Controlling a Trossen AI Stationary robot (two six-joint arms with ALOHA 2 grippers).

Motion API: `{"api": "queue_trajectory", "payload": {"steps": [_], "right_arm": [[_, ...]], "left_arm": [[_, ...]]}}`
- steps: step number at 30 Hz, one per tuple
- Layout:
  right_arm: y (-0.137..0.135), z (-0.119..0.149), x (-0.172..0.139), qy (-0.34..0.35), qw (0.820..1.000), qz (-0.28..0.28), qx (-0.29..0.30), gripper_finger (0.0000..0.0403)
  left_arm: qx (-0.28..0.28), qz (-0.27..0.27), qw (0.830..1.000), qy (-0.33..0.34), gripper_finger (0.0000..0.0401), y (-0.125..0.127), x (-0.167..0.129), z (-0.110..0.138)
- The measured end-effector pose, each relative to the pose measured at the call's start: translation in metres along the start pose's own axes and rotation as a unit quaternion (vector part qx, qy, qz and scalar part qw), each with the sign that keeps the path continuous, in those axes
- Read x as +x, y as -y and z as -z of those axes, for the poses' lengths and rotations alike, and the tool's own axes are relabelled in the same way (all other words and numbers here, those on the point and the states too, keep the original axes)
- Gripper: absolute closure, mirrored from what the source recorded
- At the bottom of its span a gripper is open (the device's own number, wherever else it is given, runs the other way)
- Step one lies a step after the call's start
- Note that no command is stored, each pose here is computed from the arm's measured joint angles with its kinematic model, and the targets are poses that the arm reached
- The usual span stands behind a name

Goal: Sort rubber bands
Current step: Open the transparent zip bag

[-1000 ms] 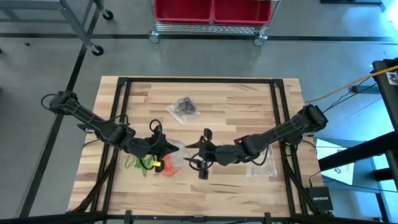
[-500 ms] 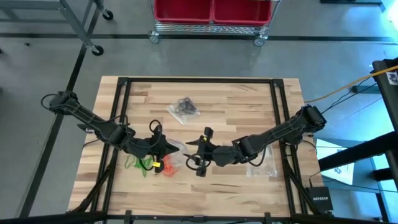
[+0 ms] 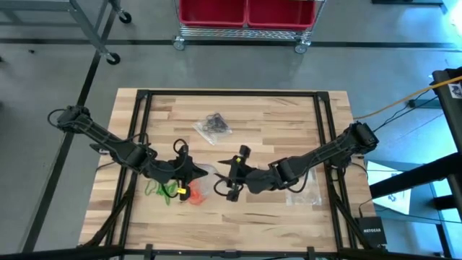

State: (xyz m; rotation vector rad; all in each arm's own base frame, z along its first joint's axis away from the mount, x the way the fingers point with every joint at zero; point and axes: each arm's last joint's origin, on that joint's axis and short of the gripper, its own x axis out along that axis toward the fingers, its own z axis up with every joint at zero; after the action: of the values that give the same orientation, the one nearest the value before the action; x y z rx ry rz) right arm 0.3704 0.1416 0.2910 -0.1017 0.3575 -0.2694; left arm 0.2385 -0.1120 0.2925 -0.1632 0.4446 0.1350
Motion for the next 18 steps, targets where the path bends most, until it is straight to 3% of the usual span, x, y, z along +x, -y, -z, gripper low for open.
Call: {"api": "queue_trajectory", "payload": {"steps": [10, 14, 18], "right_arm": [[0.004, 0.003, 0.003, -0.016, 1.0, 0.014, -0.003, 0.034], [0.012, 0.003, 0.009, -0.027, 0.998, -0.014, 0.054, 0.0395], [0.022, 0.003, 0.019, -0.053, 0.988, -0.082, 0.123, 0.0394]], "left_arm": [[0.003, 0.0, 1.0, 0.002, 0.0401, 0.0, 0.0, 0.0], [0.008, 0.0, 1.0, 0.002, 0.0401, 0.0, 0.0, 0.0], [0.027, -0.001, 1.0, -0.005, 0.0401, 0.001, -0.001, 0.001]]}}
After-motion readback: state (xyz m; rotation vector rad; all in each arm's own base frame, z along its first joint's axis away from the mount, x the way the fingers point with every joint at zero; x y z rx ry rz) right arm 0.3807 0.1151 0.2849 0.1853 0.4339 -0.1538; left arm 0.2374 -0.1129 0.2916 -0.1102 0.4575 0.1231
